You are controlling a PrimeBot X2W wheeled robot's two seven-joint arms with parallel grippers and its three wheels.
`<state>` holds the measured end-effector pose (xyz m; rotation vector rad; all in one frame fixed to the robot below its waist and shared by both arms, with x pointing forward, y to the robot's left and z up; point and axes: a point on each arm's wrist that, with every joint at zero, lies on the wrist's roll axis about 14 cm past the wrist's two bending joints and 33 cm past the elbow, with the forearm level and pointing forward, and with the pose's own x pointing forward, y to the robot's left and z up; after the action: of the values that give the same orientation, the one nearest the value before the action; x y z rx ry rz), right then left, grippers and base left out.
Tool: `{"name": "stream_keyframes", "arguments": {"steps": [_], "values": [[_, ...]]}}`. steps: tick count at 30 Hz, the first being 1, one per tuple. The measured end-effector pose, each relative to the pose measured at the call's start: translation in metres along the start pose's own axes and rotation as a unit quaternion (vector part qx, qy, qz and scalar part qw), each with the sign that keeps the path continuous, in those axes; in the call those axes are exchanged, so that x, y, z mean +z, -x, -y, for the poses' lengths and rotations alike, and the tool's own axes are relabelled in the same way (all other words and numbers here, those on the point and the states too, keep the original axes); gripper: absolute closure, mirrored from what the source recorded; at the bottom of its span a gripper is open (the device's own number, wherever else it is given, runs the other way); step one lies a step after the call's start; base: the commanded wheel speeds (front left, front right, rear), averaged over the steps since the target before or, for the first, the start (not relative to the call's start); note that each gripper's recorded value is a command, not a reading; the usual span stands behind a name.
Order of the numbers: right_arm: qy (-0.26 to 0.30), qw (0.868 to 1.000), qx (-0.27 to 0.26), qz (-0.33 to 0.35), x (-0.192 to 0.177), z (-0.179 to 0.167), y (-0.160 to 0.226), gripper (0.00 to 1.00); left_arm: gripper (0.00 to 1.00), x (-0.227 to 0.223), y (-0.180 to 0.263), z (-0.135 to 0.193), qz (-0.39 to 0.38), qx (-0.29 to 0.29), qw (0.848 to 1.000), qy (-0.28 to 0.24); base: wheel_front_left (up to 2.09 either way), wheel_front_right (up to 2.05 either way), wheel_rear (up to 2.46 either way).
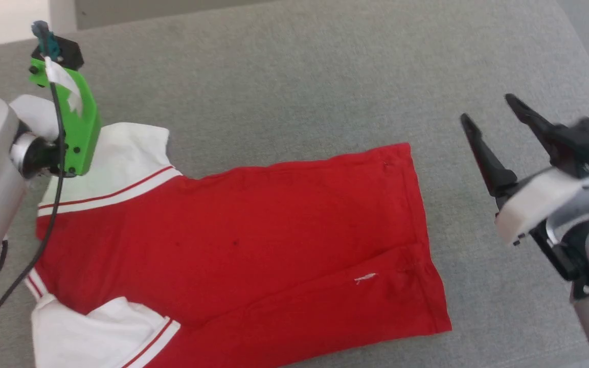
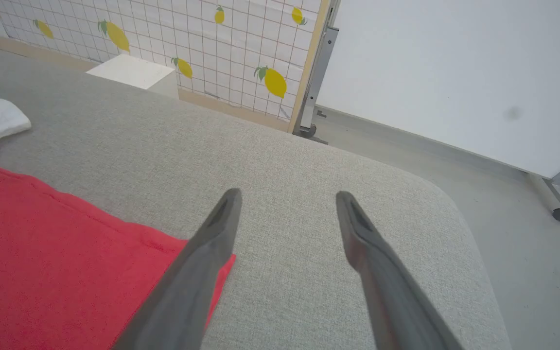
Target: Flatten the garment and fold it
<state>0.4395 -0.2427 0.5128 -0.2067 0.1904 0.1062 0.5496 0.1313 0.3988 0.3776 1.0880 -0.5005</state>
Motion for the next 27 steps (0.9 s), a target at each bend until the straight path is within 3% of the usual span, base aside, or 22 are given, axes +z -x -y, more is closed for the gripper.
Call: {"name": "stream_keyframes", "arguments": {"steps": [3, 7, 12, 13, 19, 27], "values": [[0.028, 0.997, 0.043, -0.066, -0.002, -0.008, -0.009, 0.0, 1.0, 0.002, 0.016, 0.003, 0.022, 0.004, 1.0, -0.009, 0.0, 0.0, 0.0], [0.038, 0.979, 0.102, -0.171, -0.012, -0.026, -0.019, 0.0, 1.0, 0.0, 0.034, 0.004, 0.039, 0.009, 0.999, -0.019, 0.0, 0.0, 0.0], [0.056, 0.94, 0.152, -0.301, -0.035, -0.043, -0.024, 0.0, 1.0, -0.006, 0.045, 0.003, 0.047, 0.012, 0.999, -0.024, 0.0, 0.0, 0.0], [0.063, 0.918, 0.16, -0.358, -0.046, -0.045, -0.03, 0.0, 1.0, -0.007, 0.045, 0.003, 0.047, 0.012, 0.998, -0.028, 0.0, 0.0, 0.0], [0.055, 0.886, 0.159, -0.432, -0.08, -0.05, -0.043, 0.0, 1.0, 0.003, 0.037, 0.005, 0.058, 0.004, 0.998, -0.037, 0.0, 0.0, 0.0], [0.031, 0.862, 0.177, -0.473, -0.123, -0.077, -0.055, 0.0, 1.0, -0.005, 0.02, -0.001, 0.047, 0.0, 0.998, -0.032, 0.0, 0.0, 0.0]]}}
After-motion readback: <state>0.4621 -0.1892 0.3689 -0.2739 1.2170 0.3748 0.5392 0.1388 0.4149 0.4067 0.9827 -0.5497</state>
